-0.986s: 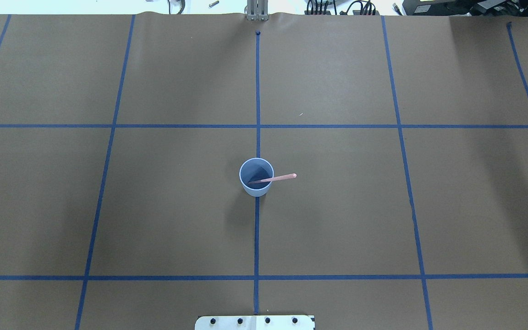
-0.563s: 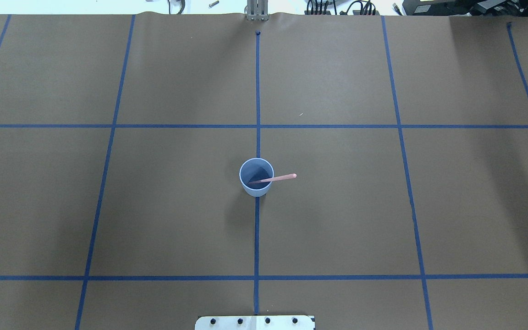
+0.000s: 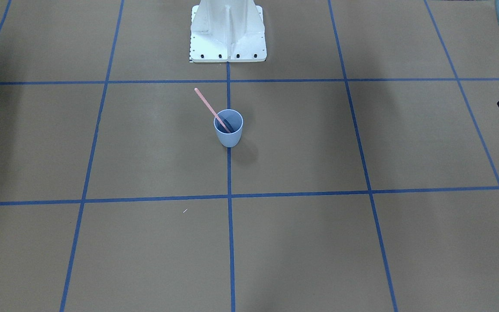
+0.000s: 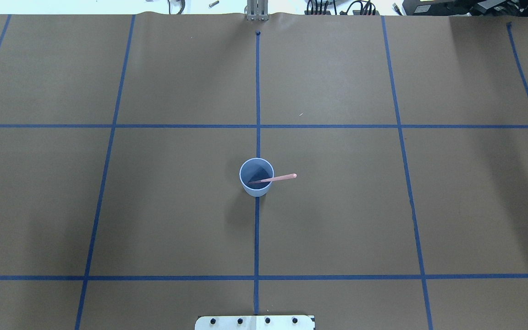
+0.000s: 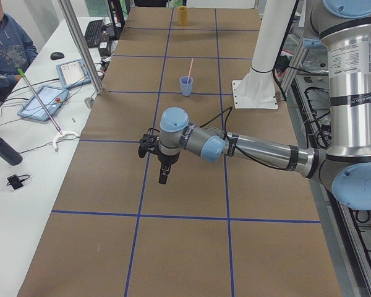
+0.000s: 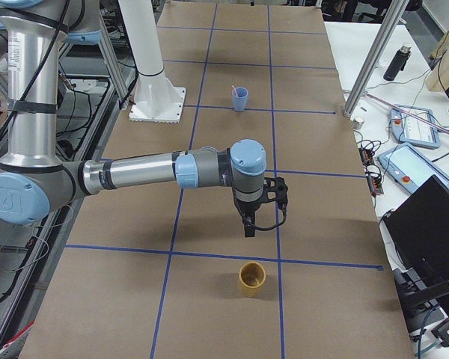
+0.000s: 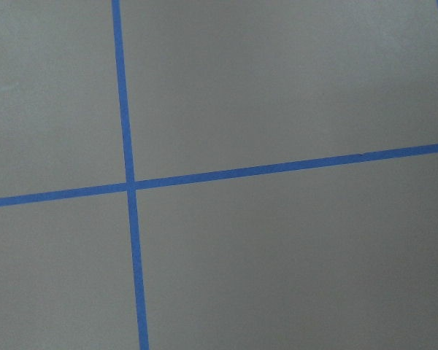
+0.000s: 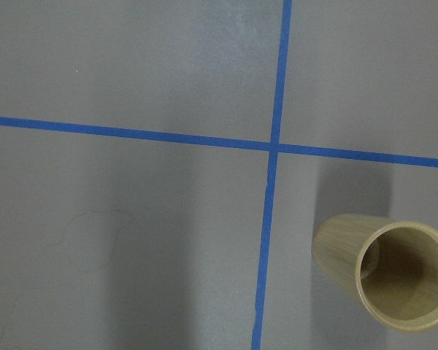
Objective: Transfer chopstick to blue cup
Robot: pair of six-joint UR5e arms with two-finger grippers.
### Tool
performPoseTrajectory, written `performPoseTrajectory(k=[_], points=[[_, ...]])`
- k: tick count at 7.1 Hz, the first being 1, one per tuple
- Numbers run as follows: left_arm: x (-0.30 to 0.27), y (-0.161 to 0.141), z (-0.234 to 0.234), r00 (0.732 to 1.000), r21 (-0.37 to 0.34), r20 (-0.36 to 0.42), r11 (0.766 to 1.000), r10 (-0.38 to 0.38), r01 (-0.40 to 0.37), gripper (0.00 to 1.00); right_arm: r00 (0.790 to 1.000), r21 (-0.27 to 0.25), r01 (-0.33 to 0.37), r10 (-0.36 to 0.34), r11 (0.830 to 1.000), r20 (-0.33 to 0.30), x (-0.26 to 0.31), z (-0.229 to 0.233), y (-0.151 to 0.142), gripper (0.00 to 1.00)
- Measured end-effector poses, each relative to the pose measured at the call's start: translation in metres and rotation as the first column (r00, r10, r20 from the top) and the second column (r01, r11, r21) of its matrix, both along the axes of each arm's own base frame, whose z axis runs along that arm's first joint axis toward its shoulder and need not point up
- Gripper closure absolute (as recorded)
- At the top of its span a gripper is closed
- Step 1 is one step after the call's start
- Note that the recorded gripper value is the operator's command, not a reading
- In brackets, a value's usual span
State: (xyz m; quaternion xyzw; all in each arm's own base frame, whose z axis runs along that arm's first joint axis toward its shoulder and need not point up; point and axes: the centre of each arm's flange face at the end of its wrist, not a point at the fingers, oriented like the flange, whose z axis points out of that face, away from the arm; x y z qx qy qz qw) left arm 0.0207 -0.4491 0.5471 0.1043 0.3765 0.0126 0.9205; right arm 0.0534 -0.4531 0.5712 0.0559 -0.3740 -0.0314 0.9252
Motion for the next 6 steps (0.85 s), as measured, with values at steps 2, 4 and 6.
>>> performPoseTrajectory(k=[2, 4, 6], points=[[-0.004, 0.003, 0.009, 1.000, -0.002, 0.002, 1.000, -0.006, 0.006, 0.02, 1.000, 0.018, 0.019, -0.019, 1.000, 0.000, -0.007, -0.007, -0.004, 0.00], [-0.004, 0.002, 0.010, 1.000, 0.019, -0.003, 1.000, -0.004, 0.004, 0.02, 1.000, 0.022, 0.031, -0.031, 0.999, 0.002, -0.013, -0.010, -0.005, 0.00], [-0.004, 0.003, 0.007, 1.000, 0.056, -0.014, 0.998, -0.006, 0.007, 0.02, 0.999, 0.020, 0.042, -0.042, 0.999, 0.003, -0.020, -0.012, -0.006, 0.00]])
